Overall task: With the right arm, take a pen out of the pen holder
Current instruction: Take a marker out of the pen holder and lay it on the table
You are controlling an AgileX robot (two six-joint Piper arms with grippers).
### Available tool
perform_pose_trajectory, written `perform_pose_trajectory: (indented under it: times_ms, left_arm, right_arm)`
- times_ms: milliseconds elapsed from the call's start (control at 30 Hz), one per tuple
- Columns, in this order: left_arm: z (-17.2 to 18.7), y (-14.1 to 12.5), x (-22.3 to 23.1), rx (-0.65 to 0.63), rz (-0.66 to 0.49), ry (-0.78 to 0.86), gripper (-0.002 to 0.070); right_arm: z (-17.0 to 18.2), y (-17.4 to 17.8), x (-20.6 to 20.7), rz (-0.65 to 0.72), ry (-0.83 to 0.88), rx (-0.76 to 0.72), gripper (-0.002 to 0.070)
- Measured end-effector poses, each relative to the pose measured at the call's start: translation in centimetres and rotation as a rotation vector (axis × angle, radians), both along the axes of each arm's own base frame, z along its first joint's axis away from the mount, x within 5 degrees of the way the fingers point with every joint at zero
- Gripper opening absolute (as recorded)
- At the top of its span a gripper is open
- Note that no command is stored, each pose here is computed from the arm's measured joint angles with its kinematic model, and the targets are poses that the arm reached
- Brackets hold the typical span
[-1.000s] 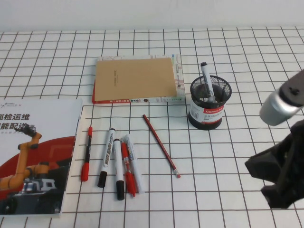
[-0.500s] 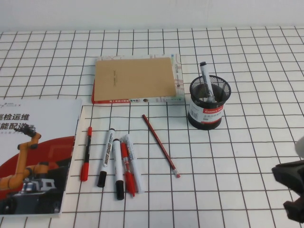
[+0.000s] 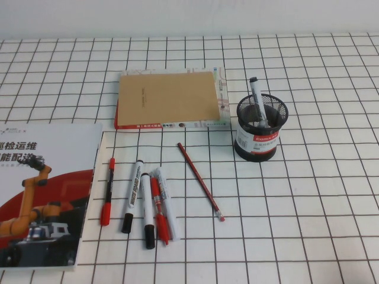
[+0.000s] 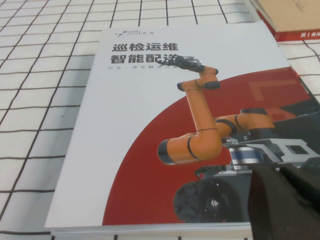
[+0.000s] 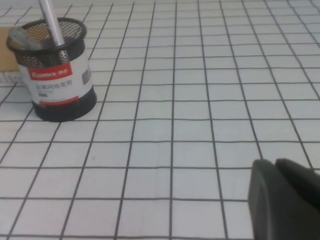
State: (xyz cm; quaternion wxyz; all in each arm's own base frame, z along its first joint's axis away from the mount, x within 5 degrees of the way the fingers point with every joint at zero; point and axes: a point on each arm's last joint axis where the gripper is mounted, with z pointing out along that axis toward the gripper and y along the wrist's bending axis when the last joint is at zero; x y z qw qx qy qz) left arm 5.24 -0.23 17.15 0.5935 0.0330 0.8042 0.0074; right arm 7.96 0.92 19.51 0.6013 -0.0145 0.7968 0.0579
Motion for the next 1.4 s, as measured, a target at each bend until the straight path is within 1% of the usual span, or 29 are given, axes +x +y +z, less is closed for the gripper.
perform_pose_trajectory:
  times_ms: [233, 333, 700, 1400]
  left_arm:
    - [0.0, 0.0, 0.0, 0.0, 0.0, 0.0, -0.0004]
    - [0.0, 0.0, 0.0, 0.0, 0.0, 0.0, -0.0004]
    - [0.0, 0.0, 0.0, 0.0, 0.0, 0.0, -0.0004]
    - [0.0, 0.0, 0.0, 0.0, 0.0, 0.0, -0.0004]
  right_arm:
    - [-0.8, -0.3, -1.6, -0.015, -0.11, 0.012, -0.0015]
    - [-0.8, -0.3, -2.1, -0.014, -0.125, 0.011, -0.0015]
    - [-2.1, -0.3, -2.6, -0.01, -0.003, -0.007, -0.0015]
    - [-2.2, -0.4, -2.7, -0.009, 0.007, -0.01, -0.0015]
